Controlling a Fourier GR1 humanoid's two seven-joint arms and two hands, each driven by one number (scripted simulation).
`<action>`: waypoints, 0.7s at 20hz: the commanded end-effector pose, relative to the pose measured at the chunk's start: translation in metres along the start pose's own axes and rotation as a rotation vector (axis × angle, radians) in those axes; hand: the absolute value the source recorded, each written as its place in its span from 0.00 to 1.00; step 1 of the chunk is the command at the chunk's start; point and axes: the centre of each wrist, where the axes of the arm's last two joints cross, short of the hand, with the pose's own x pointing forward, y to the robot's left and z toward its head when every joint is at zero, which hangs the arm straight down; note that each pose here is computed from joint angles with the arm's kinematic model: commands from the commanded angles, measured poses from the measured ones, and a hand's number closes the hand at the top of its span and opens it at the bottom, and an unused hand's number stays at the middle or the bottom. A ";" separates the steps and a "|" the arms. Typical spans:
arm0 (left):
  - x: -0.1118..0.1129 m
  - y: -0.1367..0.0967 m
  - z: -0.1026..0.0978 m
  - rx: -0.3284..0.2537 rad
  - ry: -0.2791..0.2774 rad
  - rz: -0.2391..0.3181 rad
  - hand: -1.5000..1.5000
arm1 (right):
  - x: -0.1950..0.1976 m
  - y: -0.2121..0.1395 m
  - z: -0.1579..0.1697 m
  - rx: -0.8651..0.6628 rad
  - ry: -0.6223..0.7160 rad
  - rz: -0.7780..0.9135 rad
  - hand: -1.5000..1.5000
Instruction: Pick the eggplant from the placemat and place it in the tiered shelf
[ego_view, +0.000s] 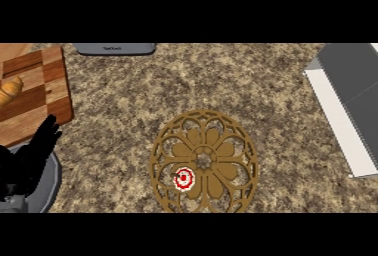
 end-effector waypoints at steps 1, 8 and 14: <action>0.003 -0.004 -0.004 0.007 0.008 0.000 0.50 | -0.013 0.006 -0.022 0.009 0.205 0.130 1.00; 0.014 0.004 -0.001 -0.006 0.008 -0.004 0.50 | -0.044 0.020 -0.046 0.023 0.246 0.116 1.00; 0.013 0.005 0.001 -0.024 -0.006 -0.004 0.50 | -0.081 0.040 -0.077 0.038 0.302 0.055 1.00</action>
